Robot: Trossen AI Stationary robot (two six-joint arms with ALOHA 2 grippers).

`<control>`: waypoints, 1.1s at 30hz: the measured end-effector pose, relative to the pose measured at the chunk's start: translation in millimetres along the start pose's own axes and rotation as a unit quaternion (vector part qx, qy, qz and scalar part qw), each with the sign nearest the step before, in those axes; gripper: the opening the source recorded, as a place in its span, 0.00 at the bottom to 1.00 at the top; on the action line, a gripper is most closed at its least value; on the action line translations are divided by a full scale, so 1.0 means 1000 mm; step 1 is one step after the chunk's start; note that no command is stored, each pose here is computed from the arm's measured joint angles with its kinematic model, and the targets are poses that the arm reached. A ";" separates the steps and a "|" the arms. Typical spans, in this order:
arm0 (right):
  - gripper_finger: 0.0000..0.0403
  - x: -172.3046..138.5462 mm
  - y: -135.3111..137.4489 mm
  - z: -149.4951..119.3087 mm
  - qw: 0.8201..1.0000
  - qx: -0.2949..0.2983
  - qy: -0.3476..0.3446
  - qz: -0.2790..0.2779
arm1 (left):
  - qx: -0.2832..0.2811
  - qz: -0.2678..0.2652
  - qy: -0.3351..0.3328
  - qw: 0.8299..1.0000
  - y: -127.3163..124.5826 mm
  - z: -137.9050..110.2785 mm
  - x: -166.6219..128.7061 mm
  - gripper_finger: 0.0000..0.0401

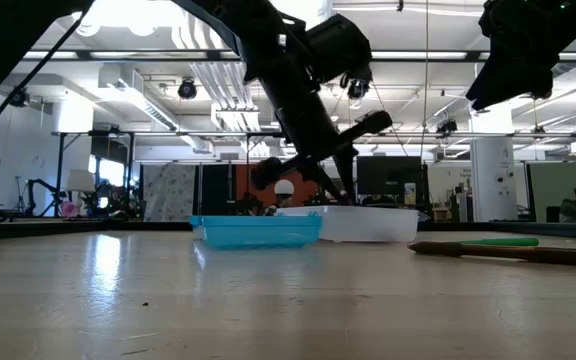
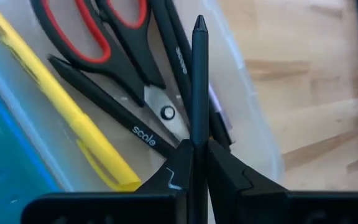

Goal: Pick & place school supplies into a supply box
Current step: Put the black pen into the blue supply box, then put the green pen into the blue supply box

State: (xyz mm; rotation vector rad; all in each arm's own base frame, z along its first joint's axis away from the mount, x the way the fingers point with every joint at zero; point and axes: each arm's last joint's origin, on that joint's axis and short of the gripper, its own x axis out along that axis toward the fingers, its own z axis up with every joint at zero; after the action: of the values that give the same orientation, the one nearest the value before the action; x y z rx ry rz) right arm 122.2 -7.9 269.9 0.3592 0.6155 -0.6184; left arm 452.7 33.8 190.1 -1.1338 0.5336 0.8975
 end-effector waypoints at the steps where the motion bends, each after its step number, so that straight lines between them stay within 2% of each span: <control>1: 0.44 0.000 0.000 0.000 1.000 0.000 0.000 0.000 | 0.000 0.001 0.005 1.000 0.001 -0.001 0.002 0.03; 9: 0.44 0.000 0.000 0.000 1.000 0.001 0.000 0.001 | 0.003 0.007 -0.001 1.000 0.003 0.000 0.008 0.03; 15: 0.44 0.000 0.000 0.000 1.000 0.000 0.000 0.001 | 0.005 0.025 -0.001 1.000 0.014 -0.002 0.014 0.03; 20: 0.44 0.000 0.000 0.000 1.000 0.000 0.000 0.000 | 0.000 0.029 0.000 1.000 0.018 -0.004 0.016 0.09; 25: 0.44 0.000 0.000 0.000 1.000 -0.012 0.001 0.000 | 0.023 0.007 -0.003 1.000 0.011 -0.002 0.013 0.16; 33: 0.44 0.004 0.002 -0.004 0.999 -0.018 0.026 0.019 | 0.094 -0.013 0.020 0.995 -0.009 0.002 -0.008 0.18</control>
State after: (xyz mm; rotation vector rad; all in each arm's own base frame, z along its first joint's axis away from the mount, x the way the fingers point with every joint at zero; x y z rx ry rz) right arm 124.1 -6.3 265.1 0.3524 0.6672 -0.5620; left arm 455.5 31.9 201.2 -0.9871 0.6211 0.7872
